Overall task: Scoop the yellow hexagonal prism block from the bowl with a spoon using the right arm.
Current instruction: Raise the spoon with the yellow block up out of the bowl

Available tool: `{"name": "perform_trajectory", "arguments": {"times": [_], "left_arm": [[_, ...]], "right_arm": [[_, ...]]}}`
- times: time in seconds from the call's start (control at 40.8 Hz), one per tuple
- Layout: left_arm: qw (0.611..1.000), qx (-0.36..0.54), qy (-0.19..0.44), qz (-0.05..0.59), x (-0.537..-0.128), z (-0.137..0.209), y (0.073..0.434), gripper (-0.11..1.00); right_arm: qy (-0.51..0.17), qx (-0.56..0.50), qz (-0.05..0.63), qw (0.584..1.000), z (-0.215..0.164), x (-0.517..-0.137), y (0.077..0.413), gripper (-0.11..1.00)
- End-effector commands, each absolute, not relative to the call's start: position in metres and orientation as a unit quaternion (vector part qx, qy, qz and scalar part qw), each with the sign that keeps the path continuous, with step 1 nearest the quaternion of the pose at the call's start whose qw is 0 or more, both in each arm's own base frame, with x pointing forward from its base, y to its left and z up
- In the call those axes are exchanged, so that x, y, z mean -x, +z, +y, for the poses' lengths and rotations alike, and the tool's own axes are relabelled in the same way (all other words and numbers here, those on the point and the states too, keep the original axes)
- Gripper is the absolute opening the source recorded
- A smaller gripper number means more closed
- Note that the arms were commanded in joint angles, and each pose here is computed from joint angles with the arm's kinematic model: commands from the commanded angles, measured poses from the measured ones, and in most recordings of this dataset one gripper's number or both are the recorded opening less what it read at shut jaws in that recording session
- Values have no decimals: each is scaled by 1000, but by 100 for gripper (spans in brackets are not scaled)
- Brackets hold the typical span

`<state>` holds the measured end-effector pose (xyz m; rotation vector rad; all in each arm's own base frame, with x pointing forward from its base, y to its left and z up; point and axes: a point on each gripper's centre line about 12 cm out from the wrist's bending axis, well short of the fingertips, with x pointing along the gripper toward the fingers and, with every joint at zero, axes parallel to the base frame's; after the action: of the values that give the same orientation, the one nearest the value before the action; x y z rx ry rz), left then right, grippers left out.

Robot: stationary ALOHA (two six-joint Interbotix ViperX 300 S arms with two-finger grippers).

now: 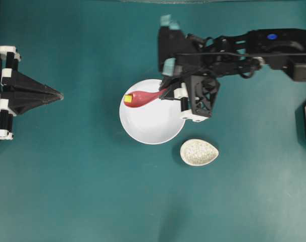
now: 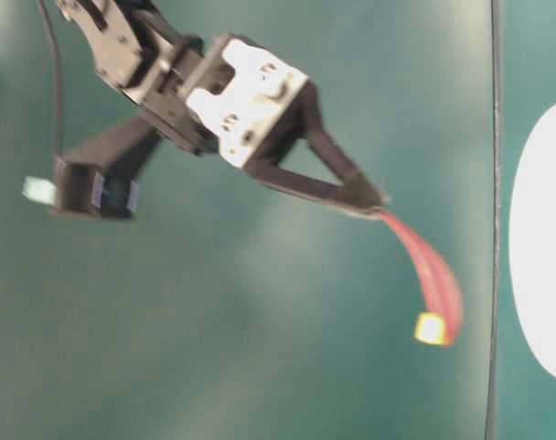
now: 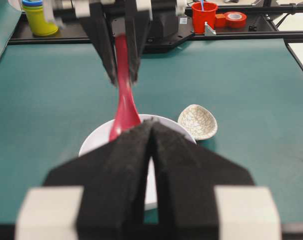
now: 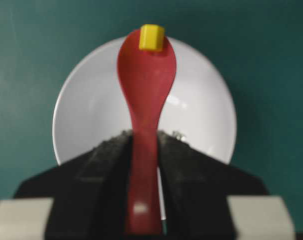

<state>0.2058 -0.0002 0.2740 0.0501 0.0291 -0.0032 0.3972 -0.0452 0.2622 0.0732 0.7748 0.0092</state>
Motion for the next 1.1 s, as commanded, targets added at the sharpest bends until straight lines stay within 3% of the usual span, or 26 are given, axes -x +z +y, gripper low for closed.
{"name": "perform_trajectory", "arguments": {"times": [0.0,0.393,1.08], "left_arm": [[1000,-27,-1,-2,-208,0,286,-1],[1000,-28,-1,0,-208,0,284,-1],[1000,-27,-1,-14,-207,0,289,-1]], "right_arm": [[-5,-22,325,945,-45,-388,291,22],[-34,5,210,977,-45,-347,332,22],[-47,11,161,986,-46,-334,346,22]]}}
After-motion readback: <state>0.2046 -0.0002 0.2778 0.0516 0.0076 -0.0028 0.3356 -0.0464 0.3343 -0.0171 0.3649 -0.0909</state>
